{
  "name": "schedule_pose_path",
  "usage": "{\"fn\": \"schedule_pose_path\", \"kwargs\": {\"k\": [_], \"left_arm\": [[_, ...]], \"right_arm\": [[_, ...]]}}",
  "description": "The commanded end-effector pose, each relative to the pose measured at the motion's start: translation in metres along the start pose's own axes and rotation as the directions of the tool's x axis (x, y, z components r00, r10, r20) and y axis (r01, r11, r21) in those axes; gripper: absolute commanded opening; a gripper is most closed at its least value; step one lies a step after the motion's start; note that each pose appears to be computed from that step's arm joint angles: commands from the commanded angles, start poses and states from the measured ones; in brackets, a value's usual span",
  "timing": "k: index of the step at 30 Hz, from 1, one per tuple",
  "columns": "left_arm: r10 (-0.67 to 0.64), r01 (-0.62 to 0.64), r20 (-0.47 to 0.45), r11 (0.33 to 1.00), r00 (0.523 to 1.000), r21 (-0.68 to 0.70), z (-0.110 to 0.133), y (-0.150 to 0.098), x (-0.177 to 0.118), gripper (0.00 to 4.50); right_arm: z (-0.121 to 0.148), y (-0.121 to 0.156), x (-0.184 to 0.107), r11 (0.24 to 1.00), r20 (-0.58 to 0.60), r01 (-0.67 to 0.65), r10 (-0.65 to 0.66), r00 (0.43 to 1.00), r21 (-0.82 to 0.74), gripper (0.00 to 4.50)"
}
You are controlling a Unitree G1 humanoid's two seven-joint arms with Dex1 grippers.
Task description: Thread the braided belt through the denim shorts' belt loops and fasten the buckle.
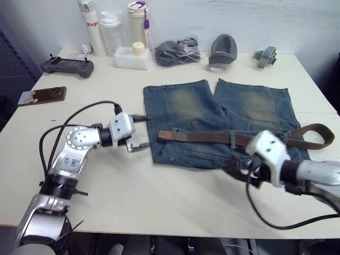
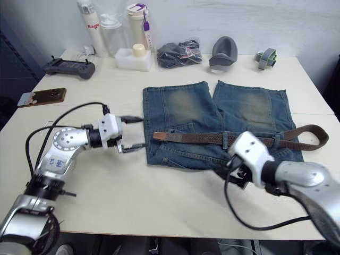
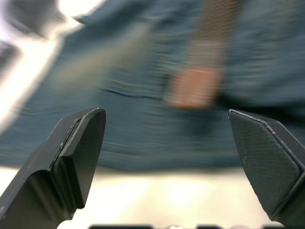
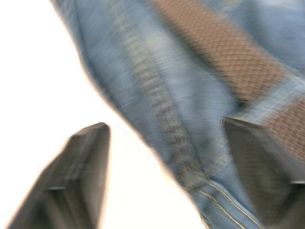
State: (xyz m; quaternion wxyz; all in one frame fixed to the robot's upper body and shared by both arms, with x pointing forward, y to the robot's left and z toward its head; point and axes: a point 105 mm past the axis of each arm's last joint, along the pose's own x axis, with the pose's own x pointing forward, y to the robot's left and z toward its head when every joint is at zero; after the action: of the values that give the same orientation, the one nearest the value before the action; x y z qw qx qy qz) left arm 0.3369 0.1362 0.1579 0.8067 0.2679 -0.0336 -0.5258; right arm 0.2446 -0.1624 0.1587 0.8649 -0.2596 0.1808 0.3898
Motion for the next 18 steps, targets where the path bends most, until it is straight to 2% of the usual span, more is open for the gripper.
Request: {"fn": "schedule_pose_path", "kwargs": {"k": [1, 3, 5, 8, 9, 12, 14, 15, 18], "left_arm": [[0.001, 0.001, 0.024, 0.998, 1.0, -0.069, 0.018, -0.002, -0.012, 4.5], [0.01, -0.007, 0.026, 0.993, 1.0, -0.118, 0.018, -0.003, -0.013, 4.5], [0.017, -0.012, 0.034, 0.989, 0.999, -0.148, 0.02, -0.004, -0.014, 4.5], [0.024, -0.016, 0.045, 0.984, 0.999, -0.177, 0.021, -0.006, -0.013, 4.5], [0.023, -0.015, 0.043, 0.983, 0.999, -0.181, 0.021, -0.007, -0.012, 4.5], [0.023, -0.014, 0.044, 0.981, 0.999, -0.191, 0.021, -0.01, -0.008, 4.5], [0.018, -0.008, 0.051, 0.981, 0.999, -0.195, 0.021, -0.011, -0.004, 4.5], [0.016, -0.005, 0.054, 0.981, 0.998, -0.195, 0.022, -0.012, -0.003, 4.5], [0.015, -0.002, 0.064, 0.98, 0.998, -0.199, 0.023, -0.012, 0.001, 4.5]], "right_arm": [[-0.007, 0.006, 0.015, 0.964, -0.089, -0.046, 0.023, 0.996, -0.263, 4.43], [-0.018, -0.01, 0.022, 0.93, -0.122, 0.019, -0.068, 0.99, -0.367, 4.43], [-0.024, -0.024, 0.022, 0.899, -0.127, 0.074, -0.142, 0.982, -0.432, 3.9], [-0.028, -0.043, 0.016, 0.85, -0.121, 0.138, -0.229, 0.966, -0.508, 2.92], [-0.03, -0.048, 0.014, 0.825, -0.115, 0.147, -0.248, 0.962, -0.546, 2.37], [-0.033, -0.061, 0.005, 0.759, -0.092, 0.169, -0.288, 0.953, -0.629, 1.28], [-0.037, -0.071, -0.006, 0.706, -0.08, 0.178, -0.316, 0.945, -0.686, 0.37], [-0.039, -0.075, -0.01, 0.694, -0.079, 0.178, -0.322, 0.944, -0.698, 0.18], [-0.057, -0.092, -0.031, 0.669, -0.132, 0.147, -0.348, 0.928, -0.729, 0.18]]}}
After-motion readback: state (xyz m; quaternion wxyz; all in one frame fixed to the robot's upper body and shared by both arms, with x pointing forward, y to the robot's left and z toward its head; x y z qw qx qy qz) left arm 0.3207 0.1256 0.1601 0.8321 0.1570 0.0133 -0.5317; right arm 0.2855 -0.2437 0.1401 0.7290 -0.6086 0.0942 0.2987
